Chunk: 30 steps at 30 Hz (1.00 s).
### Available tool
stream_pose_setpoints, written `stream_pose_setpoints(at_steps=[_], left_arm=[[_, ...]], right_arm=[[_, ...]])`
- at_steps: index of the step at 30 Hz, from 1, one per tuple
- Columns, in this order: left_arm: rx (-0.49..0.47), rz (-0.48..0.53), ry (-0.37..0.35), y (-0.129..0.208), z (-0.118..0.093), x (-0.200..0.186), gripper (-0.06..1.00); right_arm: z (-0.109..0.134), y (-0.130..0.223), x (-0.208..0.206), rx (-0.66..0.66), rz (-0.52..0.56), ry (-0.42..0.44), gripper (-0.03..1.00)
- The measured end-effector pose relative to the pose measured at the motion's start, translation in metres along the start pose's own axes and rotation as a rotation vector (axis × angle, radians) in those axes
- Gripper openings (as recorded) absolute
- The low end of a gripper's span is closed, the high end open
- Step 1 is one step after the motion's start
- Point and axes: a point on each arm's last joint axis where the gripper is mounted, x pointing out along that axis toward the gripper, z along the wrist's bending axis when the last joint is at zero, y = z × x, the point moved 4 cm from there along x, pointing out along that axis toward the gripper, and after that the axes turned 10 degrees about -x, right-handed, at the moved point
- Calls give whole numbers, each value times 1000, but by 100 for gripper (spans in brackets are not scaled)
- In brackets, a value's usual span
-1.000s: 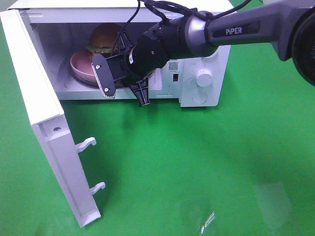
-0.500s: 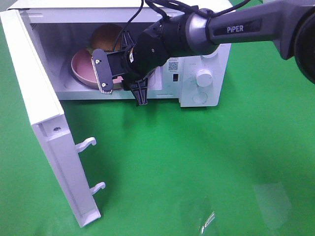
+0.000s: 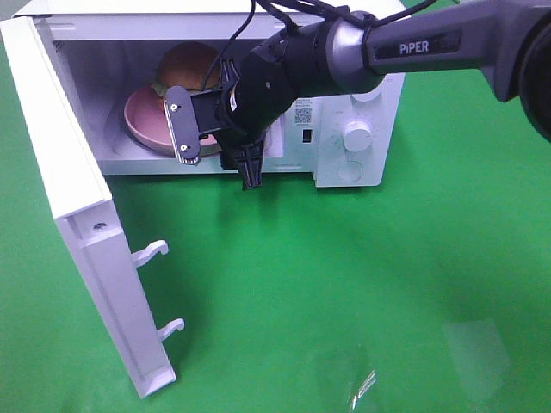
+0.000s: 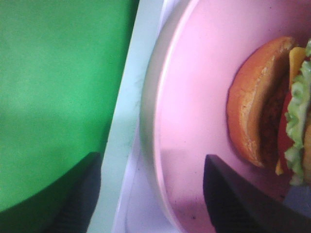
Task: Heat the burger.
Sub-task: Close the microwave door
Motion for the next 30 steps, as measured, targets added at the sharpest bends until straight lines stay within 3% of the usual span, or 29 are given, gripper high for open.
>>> stream_pose_setpoints(at_steps=[10,16,30], left_arm=[[0,0,0,0,0,0,97],[0,0,0,0,0,0,97],[0,0,0,0,0,0,97]], right_arm=[[-10,0,-18,29,-10,34,62],[5,1,-32,25,-19,18,62],[13,3,-67,24,-33,32,62]])
